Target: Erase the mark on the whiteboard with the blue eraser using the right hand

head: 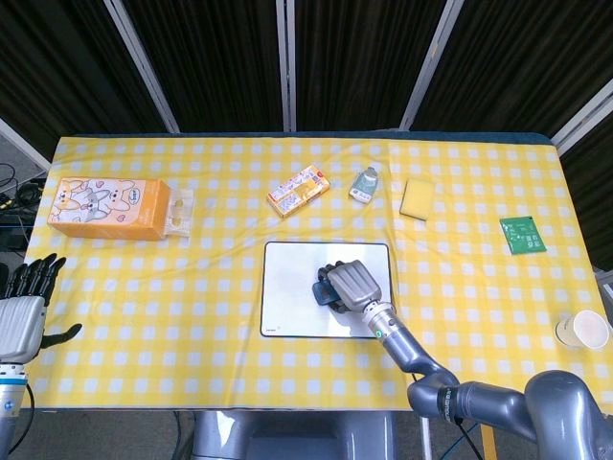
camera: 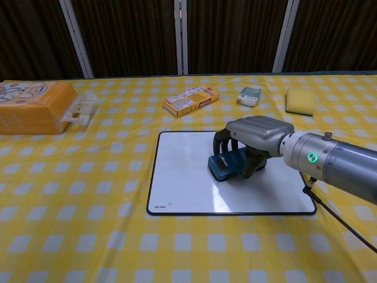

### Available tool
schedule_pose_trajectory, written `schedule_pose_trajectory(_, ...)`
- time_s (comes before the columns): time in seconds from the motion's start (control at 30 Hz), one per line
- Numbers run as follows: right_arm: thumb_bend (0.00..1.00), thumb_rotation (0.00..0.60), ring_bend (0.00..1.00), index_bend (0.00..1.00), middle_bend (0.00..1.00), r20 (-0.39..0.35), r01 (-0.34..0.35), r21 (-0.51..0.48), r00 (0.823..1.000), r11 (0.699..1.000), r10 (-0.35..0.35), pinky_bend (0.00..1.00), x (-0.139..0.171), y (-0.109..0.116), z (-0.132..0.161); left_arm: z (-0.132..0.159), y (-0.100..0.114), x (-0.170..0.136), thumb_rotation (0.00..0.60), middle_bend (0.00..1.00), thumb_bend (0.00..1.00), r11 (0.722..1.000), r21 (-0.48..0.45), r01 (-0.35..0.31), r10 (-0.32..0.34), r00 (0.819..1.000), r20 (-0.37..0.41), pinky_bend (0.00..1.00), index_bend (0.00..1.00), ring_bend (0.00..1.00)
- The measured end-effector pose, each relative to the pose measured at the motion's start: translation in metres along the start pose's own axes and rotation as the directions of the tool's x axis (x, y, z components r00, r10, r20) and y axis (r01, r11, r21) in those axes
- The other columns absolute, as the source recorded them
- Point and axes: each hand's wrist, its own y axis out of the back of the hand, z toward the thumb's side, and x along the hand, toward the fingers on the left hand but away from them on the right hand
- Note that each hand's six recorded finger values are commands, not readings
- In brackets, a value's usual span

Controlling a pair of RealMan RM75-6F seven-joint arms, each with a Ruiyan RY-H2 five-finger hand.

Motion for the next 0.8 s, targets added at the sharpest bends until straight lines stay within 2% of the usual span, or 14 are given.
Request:
schedule_pose_trajectory(0.2,0.44,0.600,0.74,0.83,0.73,-0.056,-0.002,0.003,0.998,1.000,0.002,0.74,-0.001,-0.004,0.024,-0.002,0.000,-0.001,0.600,0.00,0.00,1.000,-0.002,-0.001,0.001,1.000,-0.004,0.00,0.00,0.00)
schedule_pose_trajectory(0.33,0.45,0.600,0.74,0.83,0.73,-0.054,0.003,0.011,0.999,1.000,-0.002,0.74,-0.002,-0.003,0.025,-0.004,0.002,-0.001,0.600,0.00,0.00,1.000,-0.006,-0.005,0.005,1.000,-0.008,0.00,0.00,0.00)
schedule_pose_trajectory(0.5,0.45,0.600,0.74,0.84,0.73,-0.015,0.001,0.027,1.000,1.000,-0.001,0.74,-0.003,-0.004,0.013,-0.006,0.002,-0.001,0.600,0.00,0.00,1.000,-0.009,-0.004,0.004,1.000,-0.015,0.00,0.00,0.00)
schedule_pose_trajectory(0.8,0.44,0.600,0.74,0.84,0.73,0.093,0.020,0.061,0.995,0.998,-0.025,0.74,0.003,0.004,-0.028,-0.004,0.003,-0.002,0.600,0.00,0.00,1.000,-0.008,-0.007,0.007,1.000,-0.008,0.00,0.00,0.00)
